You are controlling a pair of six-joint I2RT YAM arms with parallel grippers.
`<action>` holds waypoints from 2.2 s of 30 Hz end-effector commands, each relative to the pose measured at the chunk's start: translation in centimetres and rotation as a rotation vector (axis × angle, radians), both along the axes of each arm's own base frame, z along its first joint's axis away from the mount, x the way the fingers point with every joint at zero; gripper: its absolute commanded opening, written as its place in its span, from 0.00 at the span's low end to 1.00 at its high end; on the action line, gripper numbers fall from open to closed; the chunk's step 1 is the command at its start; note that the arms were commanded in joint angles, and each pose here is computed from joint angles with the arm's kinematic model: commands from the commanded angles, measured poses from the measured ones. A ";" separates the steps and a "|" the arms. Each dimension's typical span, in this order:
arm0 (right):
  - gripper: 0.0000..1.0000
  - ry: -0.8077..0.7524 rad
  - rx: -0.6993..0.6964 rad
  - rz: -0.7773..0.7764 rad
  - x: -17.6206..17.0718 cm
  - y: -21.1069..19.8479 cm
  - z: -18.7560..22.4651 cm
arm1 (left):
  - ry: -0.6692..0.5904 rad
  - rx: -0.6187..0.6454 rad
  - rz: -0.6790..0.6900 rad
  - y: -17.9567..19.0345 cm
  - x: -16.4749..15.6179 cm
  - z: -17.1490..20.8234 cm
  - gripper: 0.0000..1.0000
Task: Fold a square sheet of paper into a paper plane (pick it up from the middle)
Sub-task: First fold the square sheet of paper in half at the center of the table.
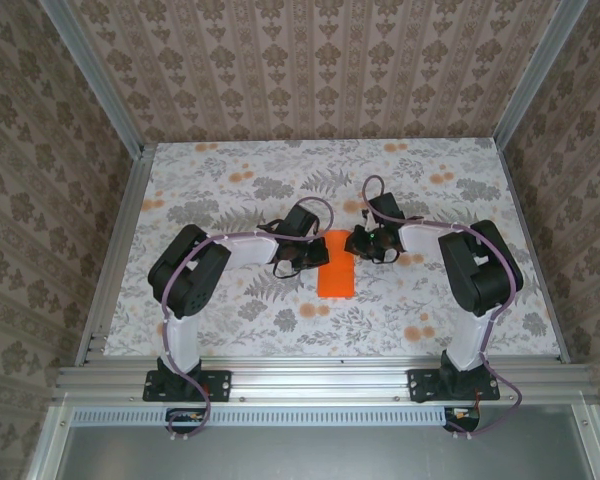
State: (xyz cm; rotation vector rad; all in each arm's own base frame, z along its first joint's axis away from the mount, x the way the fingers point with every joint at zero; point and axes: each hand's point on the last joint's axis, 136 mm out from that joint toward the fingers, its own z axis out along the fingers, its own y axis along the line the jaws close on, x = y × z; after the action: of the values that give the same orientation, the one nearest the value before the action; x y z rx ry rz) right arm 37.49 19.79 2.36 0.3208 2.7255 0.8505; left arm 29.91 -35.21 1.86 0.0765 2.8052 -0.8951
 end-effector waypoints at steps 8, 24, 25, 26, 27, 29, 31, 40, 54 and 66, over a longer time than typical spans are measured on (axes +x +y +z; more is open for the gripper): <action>0.14 -0.003 0.018 -0.011 2.1 1.1 -0.1 | 0.145 0.216 -0.018 3.8 -3.4 -5.9 0.07; 0.14 -0.060 -0.003 -0.105 4.9 0.4 0.9 | 0.148 0.216 -0.032 3.9 -3.6 -6.0 0.07; 0.14 -0.052 -0.007 -0.113 4.9 0.2 0.5 | 0.149 0.217 -0.033 3.9 -3.6 -6.0 0.07; 0.14 -0.041 -0.008 -0.123 4.9 -0.1 0.0 | 0.148 0.216 -0.033 3.8 -3.6 -5.9 0.07; 0.14 -0.032 -0.012 -0.137 5.0 -0.4 -0.6 | 0.149 0.218 -0.034 3.9 -3.7 -6.0 0.07; 0.14 -0.017 -0.029 -0.156 4.8 -0.9 -1.5 | 0.150 0.218 -0.034 3.9 -3.7 -6.1 0.07; 0.14 0.000 -0.045 -0.163 4.5 -1.2 -2.4 | 0.150 0.219 -0.034 3.9 -3.7 -6.1 0.07; 0.13 -0.065 -0.017 -0.115 4.6 -0.7 1.5 | 0.136 0.220 -0.037 3.9 -3.5 -5.8 0.07; 0.14 0.036 0.103 0.071 -1.8 1.3 0.8 | 0.122 0.215 -0.044 3.5 -3.0 -5.3 0.07; 0.13 0.124 0.023 0.067 -3.8 -0.1 -0.9 | 0.112 0.217 -0.032 3.6 -2.8 -4.8 0.07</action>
State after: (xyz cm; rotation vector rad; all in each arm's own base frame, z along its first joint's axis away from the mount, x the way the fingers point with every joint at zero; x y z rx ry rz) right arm 34.68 19.64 1.38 0.3178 2.8108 0.9149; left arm 29.94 -35.33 1.94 0.1312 2.8160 -0.8729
